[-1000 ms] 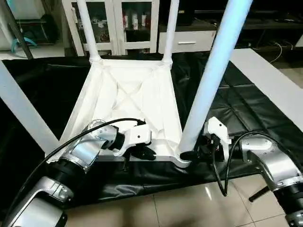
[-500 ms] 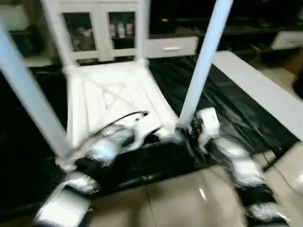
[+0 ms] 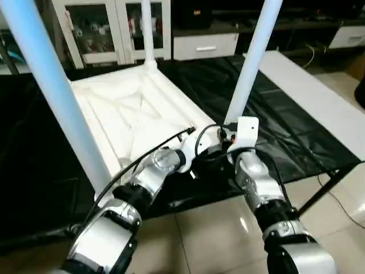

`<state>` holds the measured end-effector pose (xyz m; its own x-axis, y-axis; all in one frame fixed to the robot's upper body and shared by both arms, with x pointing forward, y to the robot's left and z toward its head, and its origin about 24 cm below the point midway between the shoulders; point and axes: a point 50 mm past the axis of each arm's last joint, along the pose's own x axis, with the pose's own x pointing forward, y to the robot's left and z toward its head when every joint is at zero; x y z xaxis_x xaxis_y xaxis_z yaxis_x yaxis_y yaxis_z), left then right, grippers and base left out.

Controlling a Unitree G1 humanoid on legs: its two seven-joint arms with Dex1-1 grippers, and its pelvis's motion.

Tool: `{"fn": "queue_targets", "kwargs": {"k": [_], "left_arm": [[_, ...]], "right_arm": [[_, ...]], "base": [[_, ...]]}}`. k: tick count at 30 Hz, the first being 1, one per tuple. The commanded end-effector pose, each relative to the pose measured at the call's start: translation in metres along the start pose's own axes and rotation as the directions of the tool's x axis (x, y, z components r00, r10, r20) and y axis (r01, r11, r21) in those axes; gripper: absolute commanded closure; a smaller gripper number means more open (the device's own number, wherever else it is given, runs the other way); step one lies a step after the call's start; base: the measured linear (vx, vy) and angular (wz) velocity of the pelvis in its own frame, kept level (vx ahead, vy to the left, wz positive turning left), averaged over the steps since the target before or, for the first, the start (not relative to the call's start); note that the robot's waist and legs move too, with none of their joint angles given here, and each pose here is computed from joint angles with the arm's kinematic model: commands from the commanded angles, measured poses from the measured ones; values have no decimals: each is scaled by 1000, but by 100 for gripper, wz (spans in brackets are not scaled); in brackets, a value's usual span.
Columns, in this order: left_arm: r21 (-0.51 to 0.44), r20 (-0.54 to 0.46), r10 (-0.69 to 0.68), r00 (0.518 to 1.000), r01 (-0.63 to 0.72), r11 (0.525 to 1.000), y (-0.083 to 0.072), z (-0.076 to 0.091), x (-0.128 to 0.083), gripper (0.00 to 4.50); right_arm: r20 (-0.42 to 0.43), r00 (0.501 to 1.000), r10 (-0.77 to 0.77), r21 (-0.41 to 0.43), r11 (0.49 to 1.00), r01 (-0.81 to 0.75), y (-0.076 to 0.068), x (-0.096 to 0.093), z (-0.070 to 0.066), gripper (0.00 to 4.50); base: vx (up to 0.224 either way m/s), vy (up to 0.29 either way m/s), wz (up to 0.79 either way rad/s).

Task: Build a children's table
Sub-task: Rotate leg to tighten

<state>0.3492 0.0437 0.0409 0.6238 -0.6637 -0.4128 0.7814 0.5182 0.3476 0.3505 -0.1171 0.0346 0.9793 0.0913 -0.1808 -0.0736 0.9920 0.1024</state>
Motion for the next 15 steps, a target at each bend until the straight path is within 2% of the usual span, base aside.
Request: {"fn": "queue_targets", "kwargs": {"k": [1, 3, 5, 7, 8, 9, 10, 12, 14, 15], "left_arm": [[10, -60, 50, 997, -49, 999, 13, -18, -9, 450], [25, -67, 41, 997, -39, 999, 14, -22, -11, 450], [44, -62, 24, 998, -21, 999, 14, -24, -13, 450], [48, -59, 20, 998, -18, 999, 14, -25, -14, 450], [79, -49, -25, 999, 29, 996, 13, -27, -16, 450], [84, -48, -31, 998, 35, 996, 13, -27, -17, 450], [125, -25, -122, 992, 124, 984, 10, -28, -20, 450], [138, -17, -155, 988, 156, 978, 8, -28, -22, 450], [178, -52, -293, 955, 297, 938, 4, -39, -32, 450], [181, -57, -303, 951, 308, 934, 4, -40, -33, 450]], "right_arm": [[61, 995, 84, -7, 996, -84, 10, -6, 2, 179], [90, 992, 90, -19, 996, -89, 6, -11, 4, 177], [111, 989, 100, -42, 995, -95, 1, -20, 3, 140], [119, 987, 110, -54, 993, -104, -1, -24, 3, 136], [141, 978, 155, -72, 987, -146, -5, -38, 3, 136], [144, 976, 162, -75, 985, -152, -6, -40, 3, 136], [159, 967, 201, -91, 978, -188, -10, -54, 1, 136], [162, 964, 210, -96, 976, -197, -12, -58, 1, 136], [158, 962, 222, -102, 973, -208, -17, -68, -3, 136], [156, 962, 224, -105, 972, -210, -17, -70, -3, 136]], "base": [[0, 0, 0], [0, 0, 0], [0, 0, 0], [0, 0, 0], [0, 0, 0], [0, 0, 0], [0, 0, 0], [0, 0, 0], [0, 0, 0], [0, 0, 0]]}}
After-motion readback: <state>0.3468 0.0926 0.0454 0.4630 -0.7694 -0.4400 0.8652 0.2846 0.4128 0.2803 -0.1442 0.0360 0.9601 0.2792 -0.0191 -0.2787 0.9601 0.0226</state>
